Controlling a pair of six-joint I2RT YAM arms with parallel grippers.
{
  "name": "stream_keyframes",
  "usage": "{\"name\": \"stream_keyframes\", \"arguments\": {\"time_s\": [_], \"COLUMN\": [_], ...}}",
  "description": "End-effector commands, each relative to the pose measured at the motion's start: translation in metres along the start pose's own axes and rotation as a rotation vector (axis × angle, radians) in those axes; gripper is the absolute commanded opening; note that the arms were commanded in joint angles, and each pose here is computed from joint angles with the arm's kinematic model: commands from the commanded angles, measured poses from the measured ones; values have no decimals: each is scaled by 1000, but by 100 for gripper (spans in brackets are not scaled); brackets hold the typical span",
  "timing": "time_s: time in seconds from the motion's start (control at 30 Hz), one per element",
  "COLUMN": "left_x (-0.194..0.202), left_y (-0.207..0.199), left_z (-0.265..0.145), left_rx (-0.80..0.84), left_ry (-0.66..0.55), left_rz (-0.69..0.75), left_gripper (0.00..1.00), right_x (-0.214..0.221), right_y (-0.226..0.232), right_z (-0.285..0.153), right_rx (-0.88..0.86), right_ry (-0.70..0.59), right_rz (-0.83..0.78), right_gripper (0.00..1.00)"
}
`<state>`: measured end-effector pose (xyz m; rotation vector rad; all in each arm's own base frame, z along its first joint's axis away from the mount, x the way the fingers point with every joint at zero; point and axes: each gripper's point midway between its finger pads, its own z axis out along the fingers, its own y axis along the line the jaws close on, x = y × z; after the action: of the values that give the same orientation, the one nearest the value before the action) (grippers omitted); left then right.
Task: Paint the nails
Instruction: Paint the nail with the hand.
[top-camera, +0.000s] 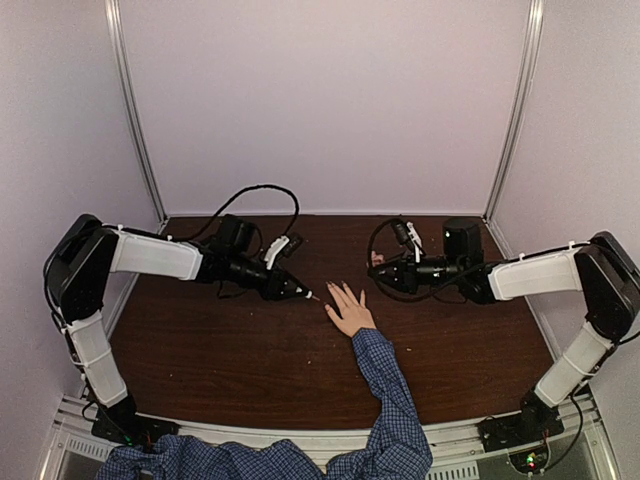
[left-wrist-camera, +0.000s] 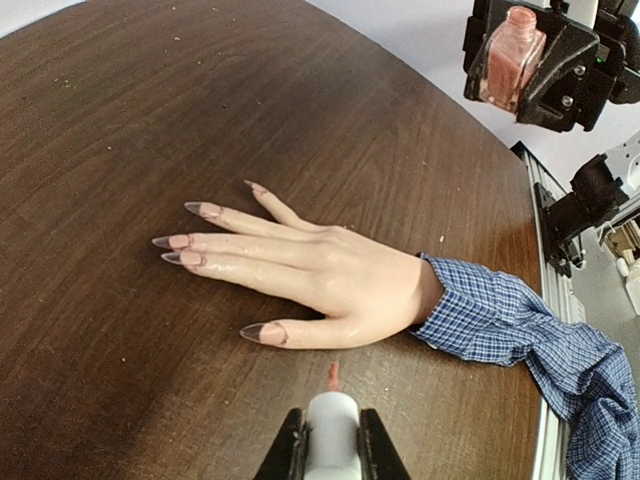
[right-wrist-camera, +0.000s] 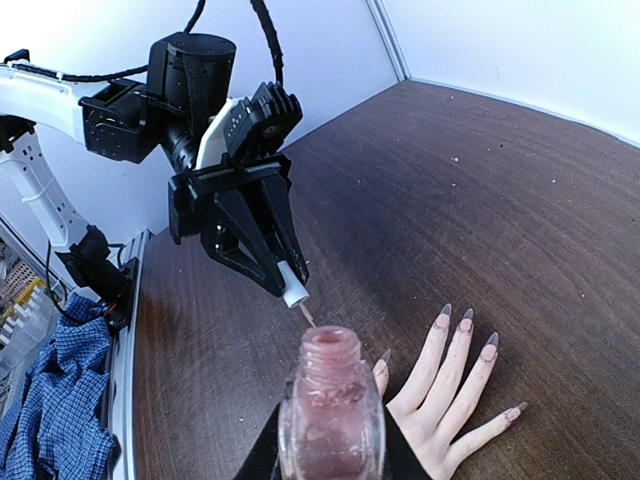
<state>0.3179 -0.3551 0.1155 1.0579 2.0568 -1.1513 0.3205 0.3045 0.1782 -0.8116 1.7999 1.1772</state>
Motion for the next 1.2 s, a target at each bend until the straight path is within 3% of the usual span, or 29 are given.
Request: {"name": "stream_keyframes", "arguments": {"time_s": [0.0,0.27,1.17], "left_x": [-4,-1,6], "left_y": [8,16,29], "left_z": [8,20,38], "left_rx": [22,47,69], "left_ry": [-42,-54,-14], "left_rz": [42,50,10], "left_gripper": [0,0,0], "right_x": [-15,-13,-5], "right_y": [-5,-15,-17], "right_z": [-1,10,19], "right_rx": [25,-9,-62], "right_ry": [-63,-129,-135], "right_rz": [-30,3,44], "right_gripper": [0,0,0]}}
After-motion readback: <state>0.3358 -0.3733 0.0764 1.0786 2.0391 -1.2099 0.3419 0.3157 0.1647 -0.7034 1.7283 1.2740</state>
